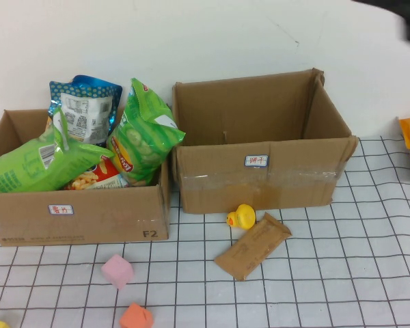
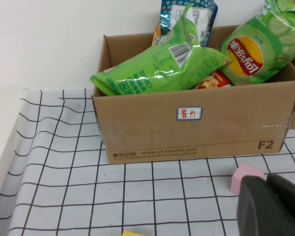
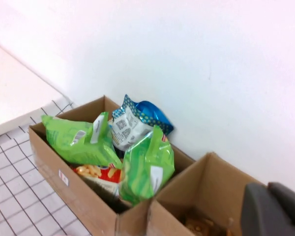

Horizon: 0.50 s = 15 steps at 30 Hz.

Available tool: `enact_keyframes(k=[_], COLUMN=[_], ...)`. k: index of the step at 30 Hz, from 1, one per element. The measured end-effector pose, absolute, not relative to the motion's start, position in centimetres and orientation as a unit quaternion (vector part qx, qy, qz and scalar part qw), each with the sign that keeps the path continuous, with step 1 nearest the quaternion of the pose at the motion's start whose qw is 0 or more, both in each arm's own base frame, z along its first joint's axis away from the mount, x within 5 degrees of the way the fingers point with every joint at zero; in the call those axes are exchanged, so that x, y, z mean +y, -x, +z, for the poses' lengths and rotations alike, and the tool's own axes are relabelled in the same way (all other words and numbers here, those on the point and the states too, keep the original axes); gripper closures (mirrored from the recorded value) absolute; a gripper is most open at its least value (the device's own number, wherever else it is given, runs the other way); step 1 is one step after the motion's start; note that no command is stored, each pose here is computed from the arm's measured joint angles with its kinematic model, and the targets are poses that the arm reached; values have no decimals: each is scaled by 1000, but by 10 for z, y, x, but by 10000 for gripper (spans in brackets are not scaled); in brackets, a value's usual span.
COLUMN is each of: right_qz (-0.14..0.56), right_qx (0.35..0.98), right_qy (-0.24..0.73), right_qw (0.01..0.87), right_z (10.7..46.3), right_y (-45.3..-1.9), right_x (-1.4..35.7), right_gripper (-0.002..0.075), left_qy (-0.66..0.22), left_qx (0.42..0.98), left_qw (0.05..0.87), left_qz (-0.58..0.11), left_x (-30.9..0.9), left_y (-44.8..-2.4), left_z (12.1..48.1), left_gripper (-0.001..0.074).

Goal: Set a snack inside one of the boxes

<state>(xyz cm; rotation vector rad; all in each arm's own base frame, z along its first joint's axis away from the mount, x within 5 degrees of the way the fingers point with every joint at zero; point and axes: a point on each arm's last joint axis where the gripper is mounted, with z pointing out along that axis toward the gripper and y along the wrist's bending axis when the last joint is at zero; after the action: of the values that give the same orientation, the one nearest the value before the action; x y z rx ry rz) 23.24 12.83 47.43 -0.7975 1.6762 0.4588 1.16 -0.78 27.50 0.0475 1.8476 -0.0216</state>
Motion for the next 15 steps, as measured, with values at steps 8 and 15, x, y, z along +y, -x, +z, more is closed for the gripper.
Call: enact_keyframes(k=[8, 15], right_qz=[150, 141], right_qx=[669, 638], right_qy=[343, 331], right_qw=[642, 681], right_z=[434, 389], right_y=[-123, -58], right_x=[80, 52], right_gripper=[727, 727], left_qy=[-21, -20], left_qx=[798, 798], left_qw=[602, 602], left_qz=[-9, -10], left_x=[-8, -8], left_y=[-12, -12], left_z=[275, 275], left_gripper=[736, 736])
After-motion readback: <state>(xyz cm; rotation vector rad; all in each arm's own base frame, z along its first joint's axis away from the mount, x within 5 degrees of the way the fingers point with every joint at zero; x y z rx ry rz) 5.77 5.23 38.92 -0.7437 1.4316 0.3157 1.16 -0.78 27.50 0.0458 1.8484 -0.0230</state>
